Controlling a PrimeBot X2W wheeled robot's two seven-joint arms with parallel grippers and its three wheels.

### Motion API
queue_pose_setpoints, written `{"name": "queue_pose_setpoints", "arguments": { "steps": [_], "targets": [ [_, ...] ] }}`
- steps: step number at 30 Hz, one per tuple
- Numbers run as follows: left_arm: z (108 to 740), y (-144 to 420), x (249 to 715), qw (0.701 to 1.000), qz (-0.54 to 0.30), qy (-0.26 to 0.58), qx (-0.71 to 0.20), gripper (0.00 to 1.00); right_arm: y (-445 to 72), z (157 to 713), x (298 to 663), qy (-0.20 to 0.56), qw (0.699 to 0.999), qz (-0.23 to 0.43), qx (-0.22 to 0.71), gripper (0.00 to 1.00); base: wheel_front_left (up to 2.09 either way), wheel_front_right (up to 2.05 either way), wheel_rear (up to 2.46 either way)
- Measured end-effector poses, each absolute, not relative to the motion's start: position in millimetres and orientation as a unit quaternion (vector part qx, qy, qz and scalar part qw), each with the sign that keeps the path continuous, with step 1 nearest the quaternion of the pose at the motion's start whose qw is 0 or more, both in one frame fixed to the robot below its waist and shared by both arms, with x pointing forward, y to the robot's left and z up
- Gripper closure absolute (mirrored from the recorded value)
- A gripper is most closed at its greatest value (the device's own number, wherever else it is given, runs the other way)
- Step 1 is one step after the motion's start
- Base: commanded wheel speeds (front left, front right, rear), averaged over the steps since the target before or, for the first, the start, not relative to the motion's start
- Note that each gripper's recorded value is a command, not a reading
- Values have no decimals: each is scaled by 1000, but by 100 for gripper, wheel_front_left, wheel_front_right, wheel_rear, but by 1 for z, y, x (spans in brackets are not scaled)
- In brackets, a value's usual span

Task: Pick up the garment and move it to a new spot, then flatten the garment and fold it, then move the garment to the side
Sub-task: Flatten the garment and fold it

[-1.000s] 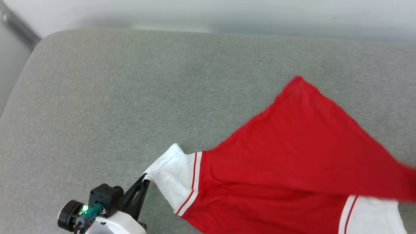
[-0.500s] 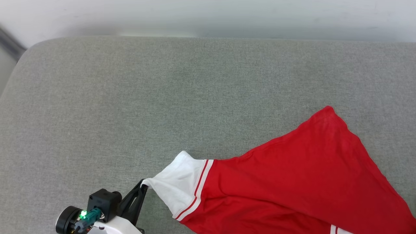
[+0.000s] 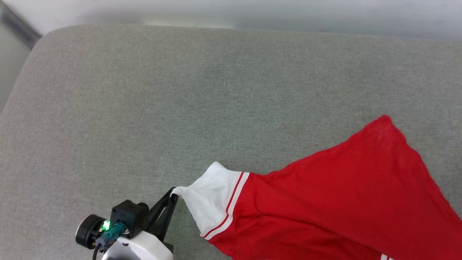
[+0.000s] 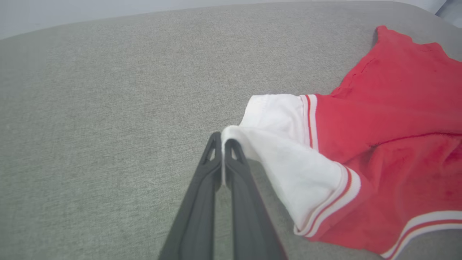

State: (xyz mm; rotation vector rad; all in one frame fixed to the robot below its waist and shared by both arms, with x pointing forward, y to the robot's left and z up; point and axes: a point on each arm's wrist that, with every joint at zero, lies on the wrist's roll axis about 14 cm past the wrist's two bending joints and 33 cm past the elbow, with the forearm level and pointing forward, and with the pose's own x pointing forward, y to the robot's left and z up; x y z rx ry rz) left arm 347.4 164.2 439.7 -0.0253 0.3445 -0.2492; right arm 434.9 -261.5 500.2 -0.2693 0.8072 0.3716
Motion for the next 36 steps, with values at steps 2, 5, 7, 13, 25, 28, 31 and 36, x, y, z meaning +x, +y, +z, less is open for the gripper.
{"name": "queue_pose_setpoints", "arguments": {
  "steps": [2, 5, 7, 13, 25, 28, 31, 36],
  "targets": [
    [438, 162, 349, 977, -126, 172, -15, 100, -252, 500, 446, 396, 887, 190, -142, 0, 0, 0, 0],
    [435, 163, 354, 977, -124, 174, -14, 100, -236, 495, 463, 406, 875, 206, -163, 0, 0, 0, 0],
    [433, 162, 356, 977, -124, 174, -17, 100, -222, 486, 473, 417, 865, 218, -175, 0, 0, 0, 0],
    [427, 165, 364, 977, -116, 179, -17, 100, -185, 451, 502, 451, 836, 241, -199, 0, 0, 0, 0],
    [406, 168, 375, 974, -103, 199, -19, 100, -163, 363, 516, 529, 787, 249, -197, 0, 0, 0, 0],
    [403, 169, 376, 974, -101, 203, -20, 100, -163, 355, 515, 534, 786, 252, -184, 0, 0, 0, 0],
    [402, 169, 378, 974, -102, 202, -18, 100, -162, 358, 517, 521, 796, 253, -175, 100, 0, 0, 0],
    [415, 168, 382, 978, -105, 181, -17, 100, -151, 380, 523, 469, 832, 262, -134, 100, 0, 0, 0]
  ]
}}
